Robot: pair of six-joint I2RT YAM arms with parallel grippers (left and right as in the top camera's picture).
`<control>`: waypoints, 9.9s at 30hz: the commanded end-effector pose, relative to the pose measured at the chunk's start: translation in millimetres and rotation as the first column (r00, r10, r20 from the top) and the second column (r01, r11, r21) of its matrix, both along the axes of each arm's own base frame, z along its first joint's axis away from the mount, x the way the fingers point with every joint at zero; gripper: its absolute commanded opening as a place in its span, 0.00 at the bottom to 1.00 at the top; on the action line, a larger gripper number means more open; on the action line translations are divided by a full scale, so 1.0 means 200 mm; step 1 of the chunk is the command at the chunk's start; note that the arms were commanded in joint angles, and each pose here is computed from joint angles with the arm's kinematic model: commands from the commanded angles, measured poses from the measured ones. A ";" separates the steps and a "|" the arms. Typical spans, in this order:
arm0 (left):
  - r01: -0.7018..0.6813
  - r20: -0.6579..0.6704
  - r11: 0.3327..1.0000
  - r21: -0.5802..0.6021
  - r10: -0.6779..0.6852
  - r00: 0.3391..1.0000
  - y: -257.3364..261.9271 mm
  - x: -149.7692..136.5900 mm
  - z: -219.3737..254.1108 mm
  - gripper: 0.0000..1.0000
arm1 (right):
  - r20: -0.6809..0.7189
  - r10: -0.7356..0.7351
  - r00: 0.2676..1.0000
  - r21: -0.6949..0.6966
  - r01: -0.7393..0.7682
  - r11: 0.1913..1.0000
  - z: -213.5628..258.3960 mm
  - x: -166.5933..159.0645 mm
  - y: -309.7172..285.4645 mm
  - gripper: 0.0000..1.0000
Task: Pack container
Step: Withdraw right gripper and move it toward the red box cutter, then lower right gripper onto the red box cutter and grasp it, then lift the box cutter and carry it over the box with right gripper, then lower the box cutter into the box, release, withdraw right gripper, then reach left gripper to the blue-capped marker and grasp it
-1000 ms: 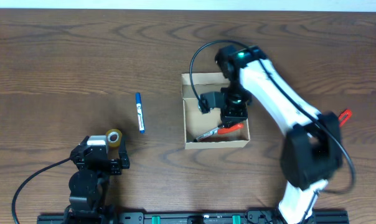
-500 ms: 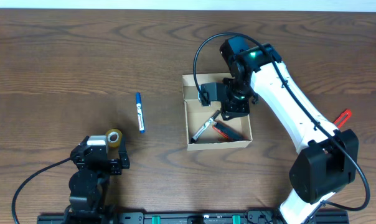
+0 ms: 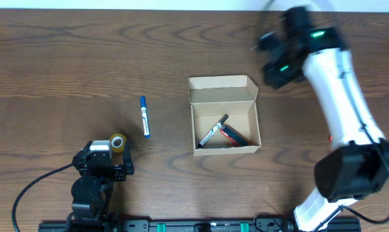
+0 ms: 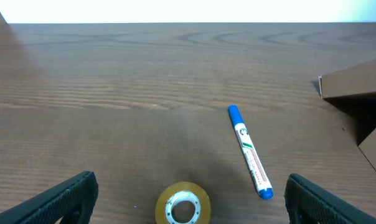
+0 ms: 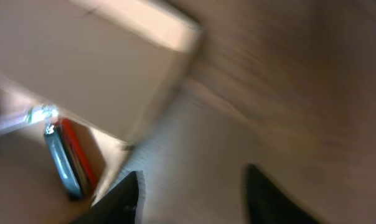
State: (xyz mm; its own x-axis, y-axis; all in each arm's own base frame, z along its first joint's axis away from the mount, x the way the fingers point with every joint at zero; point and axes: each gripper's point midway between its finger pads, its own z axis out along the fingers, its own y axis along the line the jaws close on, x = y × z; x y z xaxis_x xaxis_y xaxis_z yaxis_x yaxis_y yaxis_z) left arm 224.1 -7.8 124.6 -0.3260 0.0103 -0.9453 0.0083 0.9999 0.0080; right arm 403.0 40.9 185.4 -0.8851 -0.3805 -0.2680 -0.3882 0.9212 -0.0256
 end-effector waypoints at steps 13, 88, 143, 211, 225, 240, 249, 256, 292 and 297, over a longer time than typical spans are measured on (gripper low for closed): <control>-0.017 -0.012 1.000 -0.004 0.017 1.000 0.01 0.00 -0.04 0.95 | 0.038 -0.901 0.433 0.048 0.899 0.434 0.36 -0.26 -0.93 0.99; -0.013 -0.012 1.000 -0.007 0.013 1.000 0.01 0.00 -0.04 0.95 | -0.097 -0.985 0.141 0.060 0.989 0.135 -0.90 -0.52 -1.33 0.86; -0.013 -0.012 1.000 -0.017 0.013 1.000 0.01 0.00 -0.04 0.95 | 0.110 0.354 0.929 0.104 -0.365 0.925 -0.22 -0.09 -0.05 0.01; -0.014 -0.012 1.000 -0.017 0.014 1.000 0.01 0.00 -0.04 0.95 | -0.069 0.938 0.341 0.083 -0.935 0.346 -0.78 -0.54 0.73 0.01; -0.014 -0.012 1.000 -0.017 0.013 1.000 0.01 0.00 -0.04 0.95 | -0.073 0.927 0.369 0.078 -0.924 0.374 -0.80 -0.52 0.74 0.50; -0.027 -0.029 0.979 -0.200 0.021 0.999 -0.03 -0.05 0.13 0.95 | 0.159 0.822 0.547 0.029 -0.834 0.550 -0.06 -0.44 0.81 0.53; -0.082 -0.394 0.983 -0.167 0.010 0.919 -0.07 0.02 0.16 0.95 | 0.374 0.400 0.837 -0.013 -0.426 0.905 0.38 -0.23 0.38 0.83; -0.088 -0.738 0.994 -0.059 0.016 0.675 -0.09 0.19 0.16 0.95 | 0.451 0.008 0.893 0.070 -0.044 0.997 0.53 -0.17 -0.13 0.91; -0.092 -0.908 0.996 -0.011 0.028 0.418 -0.20 0.70 -0.17 0.95 | 0.445 -0.186 0.876 0.139 0.138 0.981 0.53 -0.18 -0.45 0.99; -0.036 -0.934 0.999 -0.007 0.006 0.358 -0.25 0.69 -0.31 0.95 | 0.444 -0.187 0.877 0.139 0.138 0.981 0.53 -0.18 -0.45 0.99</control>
State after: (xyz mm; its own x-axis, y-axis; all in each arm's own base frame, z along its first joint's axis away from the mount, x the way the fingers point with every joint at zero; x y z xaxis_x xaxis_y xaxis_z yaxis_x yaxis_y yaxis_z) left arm 358.8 -53.8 67.8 -0.9981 -0.0495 -0.0365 -0.0487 0.9985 -0.0231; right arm 367.4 -49.3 284.4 -0.7166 -0.2072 -0.6660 -0.2082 0.9749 -0.0793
